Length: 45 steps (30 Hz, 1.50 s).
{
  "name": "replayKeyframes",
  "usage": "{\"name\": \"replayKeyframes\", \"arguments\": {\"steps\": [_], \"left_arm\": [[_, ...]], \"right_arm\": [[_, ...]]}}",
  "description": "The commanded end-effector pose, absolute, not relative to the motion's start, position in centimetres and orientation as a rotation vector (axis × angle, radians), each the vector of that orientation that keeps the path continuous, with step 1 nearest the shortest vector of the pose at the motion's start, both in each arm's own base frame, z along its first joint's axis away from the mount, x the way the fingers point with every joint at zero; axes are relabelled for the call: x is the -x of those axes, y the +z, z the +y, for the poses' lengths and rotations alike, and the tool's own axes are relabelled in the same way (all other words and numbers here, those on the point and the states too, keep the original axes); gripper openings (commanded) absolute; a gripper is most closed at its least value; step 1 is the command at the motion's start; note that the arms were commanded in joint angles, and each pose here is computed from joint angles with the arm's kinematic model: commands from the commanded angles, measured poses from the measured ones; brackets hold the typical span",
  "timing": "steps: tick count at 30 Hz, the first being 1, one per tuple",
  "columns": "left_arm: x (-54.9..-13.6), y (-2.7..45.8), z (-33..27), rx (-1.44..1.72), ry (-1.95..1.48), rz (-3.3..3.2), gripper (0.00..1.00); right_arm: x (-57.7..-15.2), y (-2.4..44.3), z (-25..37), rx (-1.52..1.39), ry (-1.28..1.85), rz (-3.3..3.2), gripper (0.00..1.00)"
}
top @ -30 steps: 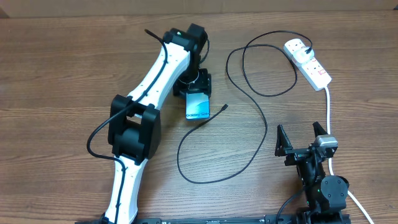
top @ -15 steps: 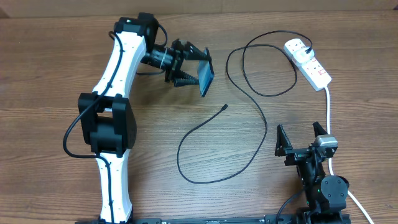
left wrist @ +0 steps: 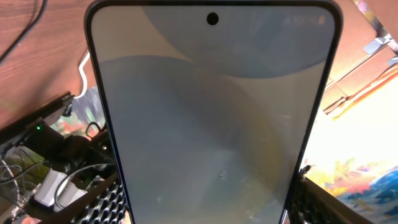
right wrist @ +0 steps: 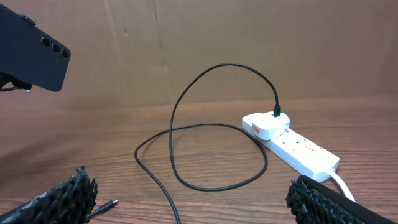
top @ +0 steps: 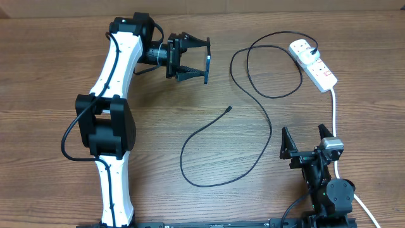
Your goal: Plug charger to phone and switch on socket
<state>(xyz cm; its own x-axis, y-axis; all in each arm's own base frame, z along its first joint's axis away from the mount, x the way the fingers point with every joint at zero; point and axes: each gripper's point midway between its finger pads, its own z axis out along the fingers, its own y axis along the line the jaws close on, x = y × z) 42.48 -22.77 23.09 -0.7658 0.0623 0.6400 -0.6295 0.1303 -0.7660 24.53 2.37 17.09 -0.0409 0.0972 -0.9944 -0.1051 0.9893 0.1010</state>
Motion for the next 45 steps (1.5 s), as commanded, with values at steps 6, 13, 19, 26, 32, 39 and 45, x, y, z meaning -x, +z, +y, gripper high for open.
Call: {"name": "replayKeyframes", "arguments": {"steps": [6,13,19,26,32,39,45], "left_arm": [[-42.8,25.3,-22.6,-0.523,1.754,-1.813,0.68],[-42.8,24.5,-22.7,-0.506,1.739,-1.879,0.68],[-42.6,24.1,-23.1,-0.503,1.717,-1.899,0.68],[-42.6,24.2,-23.1,-0.522,1.705,-1.881,0.68],[-42.5,24.0,-23.2,-0.519,1.695,-1.892,0.68],[-42.3,23.0,-23.6,-0.527,1.639,-1.948,0.68],[-41.7,20.6,-24.3,-0.546,1.498,-2.083,0.69]], "right_arm": [[-23.2,18.3,7.5,0.109,0.546,1.564,1.00],[-18.6,20.8,13.3,0.206,1.157,1.548,1.00],[-15.3,29.8,13.6,0.415,1.077,1.253,1.00],[-20.2,30.5,7.8,0.099,0.603,1.703,1.00],[-22.2,30.7,8.5,0.104,0.620,2.024,1.00],[-22.7,34.0,16.3,0.389,1.247,1.967,0.84],[-27.7,29.2,15.7,0.069,0.798,2.277,0.84]]}}
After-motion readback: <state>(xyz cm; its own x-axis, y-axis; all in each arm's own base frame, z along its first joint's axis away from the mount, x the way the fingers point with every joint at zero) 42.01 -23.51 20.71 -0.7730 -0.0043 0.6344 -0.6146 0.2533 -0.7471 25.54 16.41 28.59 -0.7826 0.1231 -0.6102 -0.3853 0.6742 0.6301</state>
